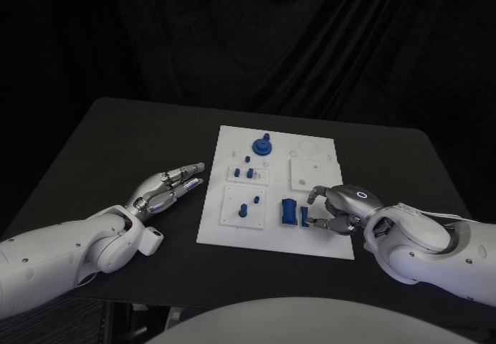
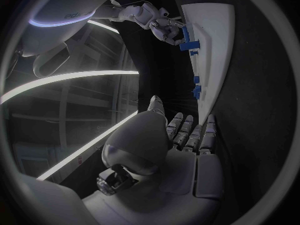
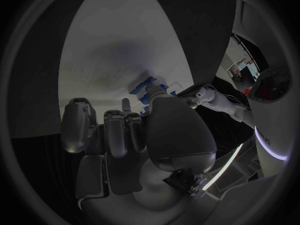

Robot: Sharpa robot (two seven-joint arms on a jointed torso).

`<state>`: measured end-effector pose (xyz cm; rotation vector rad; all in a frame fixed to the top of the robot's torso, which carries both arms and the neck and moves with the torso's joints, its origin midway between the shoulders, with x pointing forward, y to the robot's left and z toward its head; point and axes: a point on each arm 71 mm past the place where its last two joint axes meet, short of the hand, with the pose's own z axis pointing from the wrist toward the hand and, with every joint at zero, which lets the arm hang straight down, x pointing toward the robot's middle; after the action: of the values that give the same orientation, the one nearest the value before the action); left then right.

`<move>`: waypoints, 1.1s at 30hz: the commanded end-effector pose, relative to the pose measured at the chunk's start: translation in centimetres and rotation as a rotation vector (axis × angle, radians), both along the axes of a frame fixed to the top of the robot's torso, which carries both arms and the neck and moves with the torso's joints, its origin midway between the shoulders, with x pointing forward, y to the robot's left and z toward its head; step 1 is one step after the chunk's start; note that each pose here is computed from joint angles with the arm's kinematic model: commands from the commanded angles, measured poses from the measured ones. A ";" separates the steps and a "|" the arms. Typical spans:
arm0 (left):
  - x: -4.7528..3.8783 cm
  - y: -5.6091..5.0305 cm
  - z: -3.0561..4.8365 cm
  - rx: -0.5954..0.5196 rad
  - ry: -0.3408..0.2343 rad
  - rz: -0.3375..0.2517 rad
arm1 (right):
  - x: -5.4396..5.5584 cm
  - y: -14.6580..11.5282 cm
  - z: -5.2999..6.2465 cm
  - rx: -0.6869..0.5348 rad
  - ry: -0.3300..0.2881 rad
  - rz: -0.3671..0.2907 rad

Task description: Assemble the parts on the task board

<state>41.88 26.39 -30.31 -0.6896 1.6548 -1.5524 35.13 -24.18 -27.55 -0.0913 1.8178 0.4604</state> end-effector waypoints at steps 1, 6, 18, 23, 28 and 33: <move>-0.42 -0.1 0.45 -0.027 -0.064 0.015 | -0.2 -0.2 1.5 0.123 -0.143 0.004; -0.98 -0.1 1.18 -0.041 -0.118 0.036 | -0.2 -0.7 4.0 0.251 -0.315 0.045; -2.16 -0.4 3.19 -0.084 -0.267 0.072 | 1.9 -1.4 6.7 0.453 -0.353 0.051; -1.98 -0.7 3.26 -0.084 -0.291 0.078 | 2.6 -1.9 6.2 0.502 -0.282 0.029; -1.74 -0.8 3.12 -0.083 -0.292 0.076 | 2.9 -2.1 5.5 0.525 -0.233 0.021; -1.25 -0.8 1.45 0.033 -0.072 0.118 | 3.0 -2.0 5.7 0.473 -0.274 0.018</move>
<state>40.57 25.77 -28.95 -0.6857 1.5631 -1.4472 38.06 -26.26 -21.91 0.1492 1.4066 0.8388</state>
